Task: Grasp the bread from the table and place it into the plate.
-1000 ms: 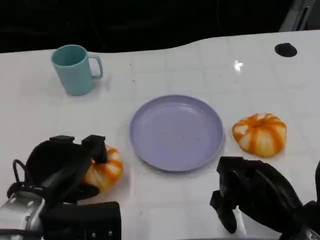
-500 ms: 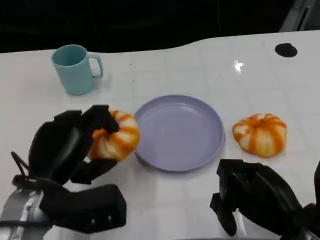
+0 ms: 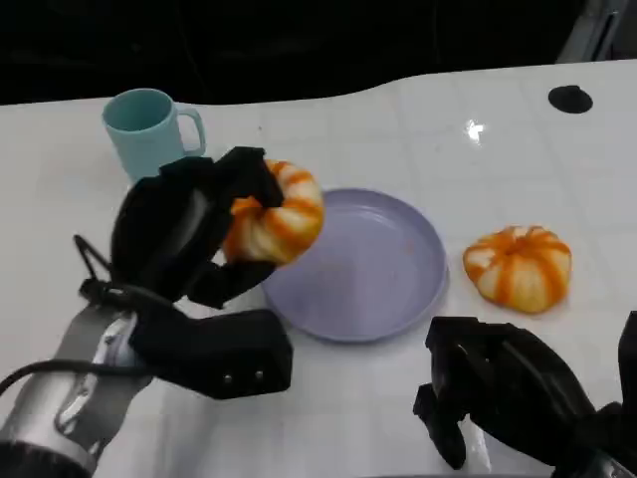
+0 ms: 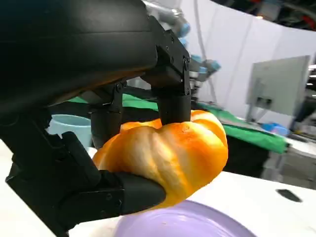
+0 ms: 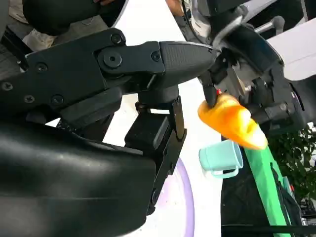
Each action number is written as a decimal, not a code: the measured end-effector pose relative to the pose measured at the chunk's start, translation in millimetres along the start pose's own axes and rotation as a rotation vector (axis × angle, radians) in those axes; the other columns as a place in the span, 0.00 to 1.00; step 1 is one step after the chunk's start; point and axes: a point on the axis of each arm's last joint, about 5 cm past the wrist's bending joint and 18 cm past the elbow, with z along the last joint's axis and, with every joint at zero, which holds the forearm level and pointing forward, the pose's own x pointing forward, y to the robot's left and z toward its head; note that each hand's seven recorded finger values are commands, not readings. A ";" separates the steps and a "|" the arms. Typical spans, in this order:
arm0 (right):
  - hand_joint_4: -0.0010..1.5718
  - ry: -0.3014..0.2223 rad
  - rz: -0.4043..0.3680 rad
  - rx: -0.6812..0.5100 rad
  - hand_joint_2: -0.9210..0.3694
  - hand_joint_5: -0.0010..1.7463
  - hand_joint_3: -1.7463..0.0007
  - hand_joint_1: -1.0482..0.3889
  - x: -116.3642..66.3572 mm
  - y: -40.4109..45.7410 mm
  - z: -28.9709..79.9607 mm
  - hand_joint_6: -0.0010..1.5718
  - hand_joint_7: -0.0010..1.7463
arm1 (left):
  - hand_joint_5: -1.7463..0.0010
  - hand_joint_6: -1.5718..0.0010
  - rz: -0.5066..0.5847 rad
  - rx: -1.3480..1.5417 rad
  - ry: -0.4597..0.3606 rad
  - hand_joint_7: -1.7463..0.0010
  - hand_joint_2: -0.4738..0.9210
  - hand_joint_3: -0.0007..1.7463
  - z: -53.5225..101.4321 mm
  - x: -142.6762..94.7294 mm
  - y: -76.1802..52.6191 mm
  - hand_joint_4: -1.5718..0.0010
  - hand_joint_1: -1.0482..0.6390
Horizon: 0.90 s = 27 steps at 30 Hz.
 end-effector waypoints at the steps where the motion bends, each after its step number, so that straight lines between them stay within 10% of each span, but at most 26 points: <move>1: 0.82 0.000 0.000 0.001 0.00 0.91 0.81 0.08 0.1 -0.2 -0.1 0.70 0.86 | 0.00 0.52 -0.012 -0.001 -0.007 0.00 0.53 0.81 1.7 4.2 -3.0 0.40 0.54; 13: 0.82 -0.002 -0.001 -0.003 0.00 0.92 0.79 0.09 0.3 0.2 -0.3 0.70 0.88 | 0.00 0.51 -0.238 -0.058 -0.008 0.03 0.61 0.77 15.6 34.1 -30.7 0.39 0.50; 16: 0.82 -0.004 0.000 -0.005 0.00 0.92 0.79 0.09 0.3 0.4 -0.2 0.70 0.88 | 0.07 0.51 -0.309 -0.091 0.006 0.49 0.73 0.51 16.9 36.1 -32.1 0.54 0.48; 19: 0.82 -0.005 0.001 -0.003 0.00 0.92 0.80 0.09 0.3 0.5 -0.2 0.71 0.87 | 0.45 0.57 -0.389 -0.106 0.023 0.88 0.94 0.17 16.0 37.0 -31.2 0.66 0.43; 21: 0.82 -0.008 0.003 -0.001 0.00 0.92 0.80 0.09 0.7 1.0 0.0 0.71 0.86 | 0.64 0.69 -0.442 -0.092 0.014 0.97 0.99 0.15 14.4 36.8 -30.0 0.78 0.32; 27: 0.83 -0.012 0.006 -0.003 0.00 0.92 0.80 0.09 1.1 1.9 0.7 0.71 0.86 | 0.76 0.83 -0.552 0.059 -0.001 1.00 1.00 0.27 7.5 40.2 -21.5 0.96 0.15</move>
